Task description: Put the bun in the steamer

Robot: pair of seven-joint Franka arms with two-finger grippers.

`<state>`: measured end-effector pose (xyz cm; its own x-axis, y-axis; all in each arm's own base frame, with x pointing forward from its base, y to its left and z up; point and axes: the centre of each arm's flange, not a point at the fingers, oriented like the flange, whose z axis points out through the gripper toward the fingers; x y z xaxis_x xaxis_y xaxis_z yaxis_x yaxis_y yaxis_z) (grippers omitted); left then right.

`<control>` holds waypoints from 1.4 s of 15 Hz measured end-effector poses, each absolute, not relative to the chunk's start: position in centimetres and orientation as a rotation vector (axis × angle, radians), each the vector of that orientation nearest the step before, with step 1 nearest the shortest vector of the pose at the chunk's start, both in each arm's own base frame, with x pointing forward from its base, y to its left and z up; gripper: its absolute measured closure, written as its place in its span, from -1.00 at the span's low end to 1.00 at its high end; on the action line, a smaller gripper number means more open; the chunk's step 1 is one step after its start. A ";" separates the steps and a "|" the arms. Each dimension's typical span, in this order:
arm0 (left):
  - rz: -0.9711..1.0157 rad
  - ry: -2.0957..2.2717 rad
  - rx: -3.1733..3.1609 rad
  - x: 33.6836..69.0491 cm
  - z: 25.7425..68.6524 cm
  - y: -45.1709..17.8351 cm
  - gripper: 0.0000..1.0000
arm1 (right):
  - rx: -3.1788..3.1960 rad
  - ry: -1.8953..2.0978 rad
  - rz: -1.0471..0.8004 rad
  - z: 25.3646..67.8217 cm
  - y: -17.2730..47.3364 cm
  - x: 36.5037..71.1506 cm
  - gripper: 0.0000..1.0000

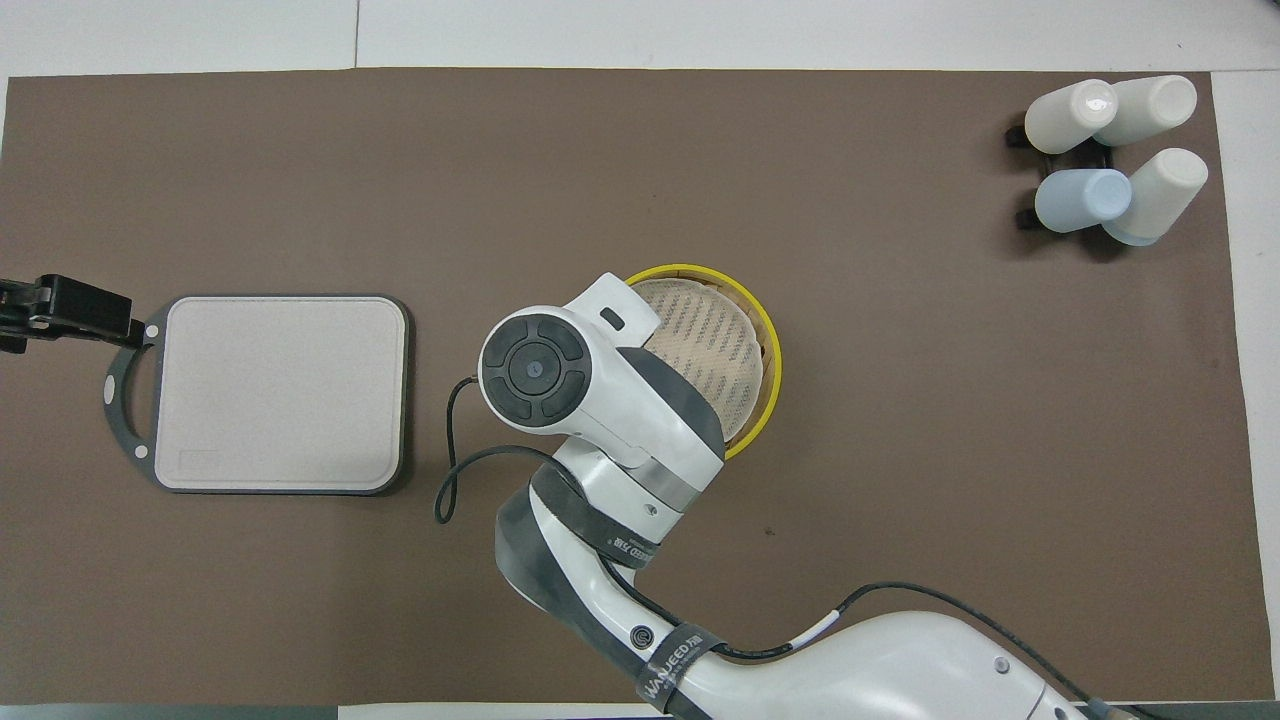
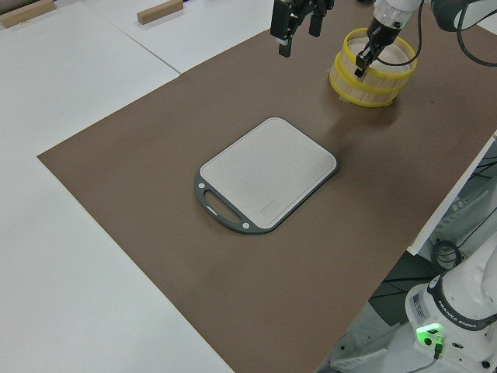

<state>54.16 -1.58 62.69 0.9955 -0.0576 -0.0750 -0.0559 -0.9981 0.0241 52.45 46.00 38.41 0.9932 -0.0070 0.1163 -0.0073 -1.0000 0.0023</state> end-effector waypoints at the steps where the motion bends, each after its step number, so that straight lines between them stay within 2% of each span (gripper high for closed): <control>1: -0.116 -0.089 3.116 54.2 62.7 -1.6 -1.00 | 3.139 -0.014 0.191 38.4 45.9 52.6 0.83; 7: -0.107 -0.085 3.119 54.2 62.9 -1.4 -1.00 | 3.157 -0.016 0.221 38.1 45.7 52.7 0.83; 8: -0.104 -0.084 3.119 54.2 62.9 -1.4 -1.00 | 3.167 -0.016 0.235 37.9 45.8 52.8 0.72; 13: -0.098 -0.084 3.120 54.3 63.0 -1.4 -1.00 | 3.177 -0.026 0.254 37.8 45.5 53.2 -0.31; 14: -0.098 -0.084 3.120 54.3 63.0 -1.4 -1.00 | 3.171 -0.043 0.254 38.3 45.0 53.7 -0.46; 15: -0.097 -0.084 3.120 54.3 63.0 -1.4 -1.00 | 3.163 -0.077 0.257 39.5 44.0 54.6 -0.75; 16: -0.095 -0.084 3.120 54.3 63.0 -1.4 -1.00 | 3.157 -0.111 0.267 41.2 42.9 55.6 -0.95; 19: -0.093 -0.084 3.120 54.3 63.0 -1.4 -1.00 | 3.119 -0.175 0.279 48.1 36.9 57.7 -1.00; 21: -0.092 -0.084 3.120 54.3 63.0 -1.4 -1.00 | 3.087 -0.279 0.228 52.2 29.9 59.0 -1.00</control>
